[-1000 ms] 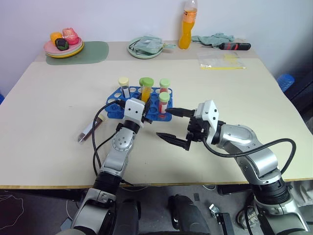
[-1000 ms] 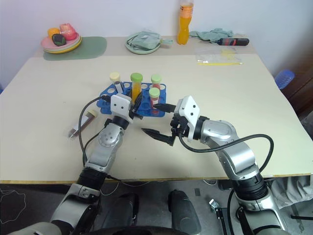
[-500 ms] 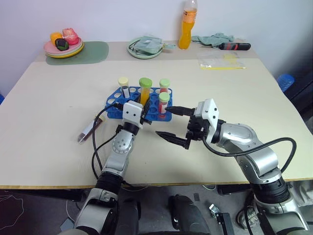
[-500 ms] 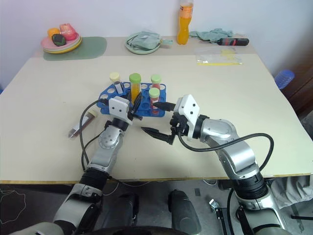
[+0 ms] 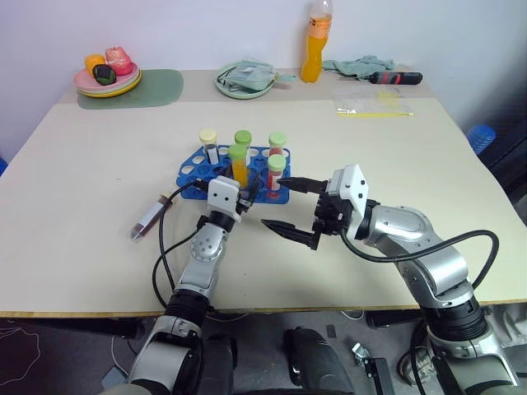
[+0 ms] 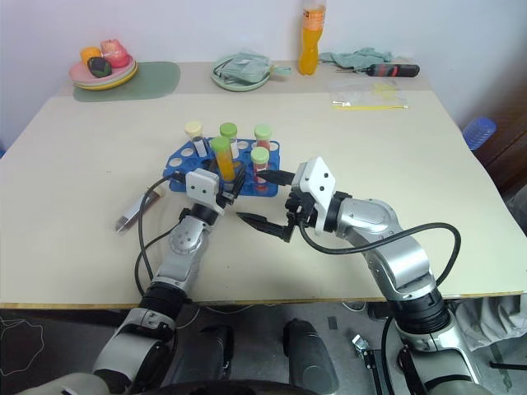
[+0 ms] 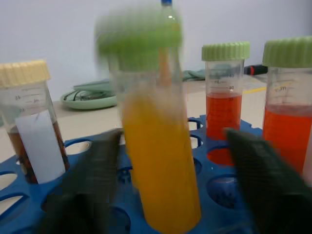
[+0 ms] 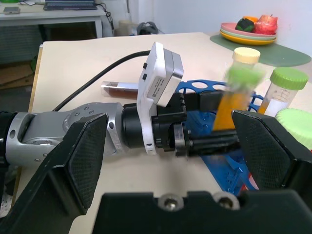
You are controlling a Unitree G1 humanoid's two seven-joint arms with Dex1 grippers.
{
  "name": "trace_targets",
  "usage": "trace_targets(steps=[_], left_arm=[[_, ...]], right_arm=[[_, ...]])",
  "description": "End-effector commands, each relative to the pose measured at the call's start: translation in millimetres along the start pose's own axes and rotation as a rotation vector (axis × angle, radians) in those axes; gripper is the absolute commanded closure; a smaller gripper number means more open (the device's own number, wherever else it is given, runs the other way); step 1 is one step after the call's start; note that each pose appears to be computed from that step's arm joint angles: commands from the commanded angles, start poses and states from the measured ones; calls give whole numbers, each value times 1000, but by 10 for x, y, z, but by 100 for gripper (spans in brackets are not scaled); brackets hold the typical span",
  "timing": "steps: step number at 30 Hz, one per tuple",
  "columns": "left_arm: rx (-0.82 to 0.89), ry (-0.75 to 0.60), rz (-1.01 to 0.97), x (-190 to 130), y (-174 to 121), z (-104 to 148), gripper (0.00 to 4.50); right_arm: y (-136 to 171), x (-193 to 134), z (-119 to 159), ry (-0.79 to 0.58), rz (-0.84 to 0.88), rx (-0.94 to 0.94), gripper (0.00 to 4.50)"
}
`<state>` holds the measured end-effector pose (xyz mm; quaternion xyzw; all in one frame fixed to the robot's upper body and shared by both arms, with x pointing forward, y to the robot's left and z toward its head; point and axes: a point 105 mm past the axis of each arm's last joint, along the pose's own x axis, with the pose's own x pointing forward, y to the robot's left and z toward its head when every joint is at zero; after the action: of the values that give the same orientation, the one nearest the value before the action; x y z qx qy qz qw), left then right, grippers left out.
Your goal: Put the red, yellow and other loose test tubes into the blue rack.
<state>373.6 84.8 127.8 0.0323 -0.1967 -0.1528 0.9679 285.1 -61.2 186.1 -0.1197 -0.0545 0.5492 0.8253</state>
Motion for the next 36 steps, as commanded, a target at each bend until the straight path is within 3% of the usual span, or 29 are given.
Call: trace_targets(steps=[1,6,13,15,20,24,26,32,36], left_arm=[[-19,-84,34,-19,139,273,35],[0,-124,65,-289,488,731,35],[28,-32,23,-692,1013,1287,35],[18,154,51,-724,1193,1135,17],[223,840,150,-1061,1668,584,17],[149,1160,71,-1162,1681,531,17],[157,1256,38,-1140,1676,529,17],[138,1349,-114,-935,1470,486,17],[189,1413,-137,-940,1512,386,17]], right_arm=[[48,24,166,-46,17,-55,0],[56,17,171,-45,19,-61,0],[59,24,150,-45,36,-53,0],[64,44,150,-50,45,-51,0],[69,83,147,-56,63,-49,0],[96,115,126,-57,78,-42,0],[113,132,118,-58,83,-40,0],[128,147,112,-63,74,-46,0],[126,133,109,-64,52,-51,0]])
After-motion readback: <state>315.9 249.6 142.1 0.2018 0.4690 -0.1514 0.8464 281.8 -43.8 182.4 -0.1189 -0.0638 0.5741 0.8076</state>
